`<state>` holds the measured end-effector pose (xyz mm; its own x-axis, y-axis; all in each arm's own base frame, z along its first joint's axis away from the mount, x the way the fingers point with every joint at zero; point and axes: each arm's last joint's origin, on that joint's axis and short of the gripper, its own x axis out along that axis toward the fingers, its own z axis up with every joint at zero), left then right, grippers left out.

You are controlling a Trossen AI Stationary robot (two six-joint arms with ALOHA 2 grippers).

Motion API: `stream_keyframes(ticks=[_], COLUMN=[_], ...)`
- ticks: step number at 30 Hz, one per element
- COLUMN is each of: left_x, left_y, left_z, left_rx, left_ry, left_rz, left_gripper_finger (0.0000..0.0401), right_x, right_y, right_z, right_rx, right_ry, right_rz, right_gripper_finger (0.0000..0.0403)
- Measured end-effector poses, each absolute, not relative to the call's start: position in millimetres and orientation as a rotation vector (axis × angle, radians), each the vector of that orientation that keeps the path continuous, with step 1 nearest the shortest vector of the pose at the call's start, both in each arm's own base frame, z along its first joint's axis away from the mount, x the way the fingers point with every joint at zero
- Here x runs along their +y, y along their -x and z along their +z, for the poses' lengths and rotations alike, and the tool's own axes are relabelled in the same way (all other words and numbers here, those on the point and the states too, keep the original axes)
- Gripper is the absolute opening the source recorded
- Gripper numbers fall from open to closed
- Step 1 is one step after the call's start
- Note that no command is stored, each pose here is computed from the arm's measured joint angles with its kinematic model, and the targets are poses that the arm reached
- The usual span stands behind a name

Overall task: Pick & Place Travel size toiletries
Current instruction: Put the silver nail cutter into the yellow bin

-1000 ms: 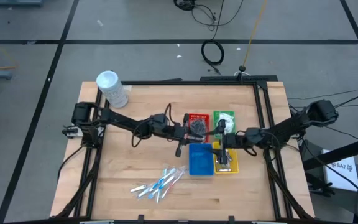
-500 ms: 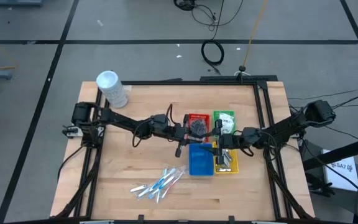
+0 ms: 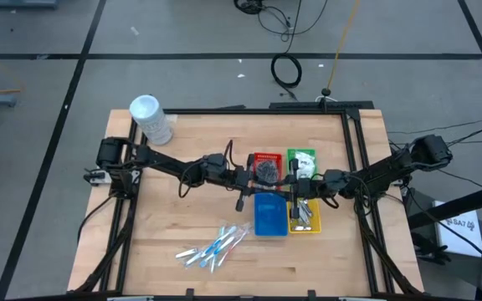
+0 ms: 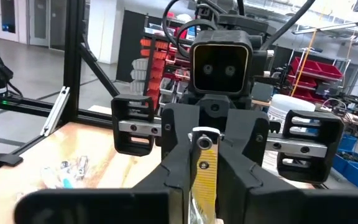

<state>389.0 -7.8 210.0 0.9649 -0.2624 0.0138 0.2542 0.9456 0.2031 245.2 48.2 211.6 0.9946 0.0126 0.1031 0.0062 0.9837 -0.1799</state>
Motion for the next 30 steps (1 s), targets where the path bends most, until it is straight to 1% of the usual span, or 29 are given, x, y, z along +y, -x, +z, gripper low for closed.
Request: stream_keyframes(ticks=[7, 10, 12, 15, 19, 21, 23, 26, 30], left_x=[-7.7, -9.6, -12.6, -19.5, -27.1, -30.1, -33.4, -35.4, -33.6], left_y=[-389.0, -389.1, -390.6, -395.1, -395.2, -391.5, -383.7, -368.1, -343.9], left_z=[210.1, 210.3, 211.3, 214.0, 226.6, 237.4, 253.2, 281.0, 301.0], left_rx=[-0.041, -0.033, -0.013, 0.029, 0.081, 0.097, 0.087, 0.061, 0.138], left_ry=[-0.200, -0.130, -0.071, -0.046, -0.130, -0.169, -0.179, -0.178, -0.159], left_rz=[-0.260, -0.263, -0.255, -0.221, -0.145, -0.112, -0.093, -0.073, -0.065], left_gripper_finger=[0.0036, 0.0048, 0.0072, 0.0125, 0.0204, 0.0234, 0.0258, 0.0282, 0.0302], right_x=[48.1, 48.1, 48.2, 48.2, 47.6, 47.0, 46.3, 44.9, 44.1], right_y=[-245.3, -245.3, -245.3, -245.4, -243.9, -242.2, -240.1, -235.6, -226.4], right_z=[211.3, 211.3, 210.8, 210.0, 211.4, 214.3, 215.2, 216.5, 222.0], right_rx=[-0.101, -0.101, -0.096, -0.088, -0.079, -0.082, -0.063, -0.029, 0.016], right_ry=[0.177, 0.172, 0.173, 0.177, 0.179, 0.178, 0.182, 0.189, 0.130], right_rz=[0.003, 0.004, 0.005, 0.010, 0.006, 0.002, -0.005, -0.007, 0.014], right_gripper_finger=[0.0037, 0.0037, 0.0037, 0.0037, 0.0037, 0.0037, 0.0037, 0.0037, 0.0037])
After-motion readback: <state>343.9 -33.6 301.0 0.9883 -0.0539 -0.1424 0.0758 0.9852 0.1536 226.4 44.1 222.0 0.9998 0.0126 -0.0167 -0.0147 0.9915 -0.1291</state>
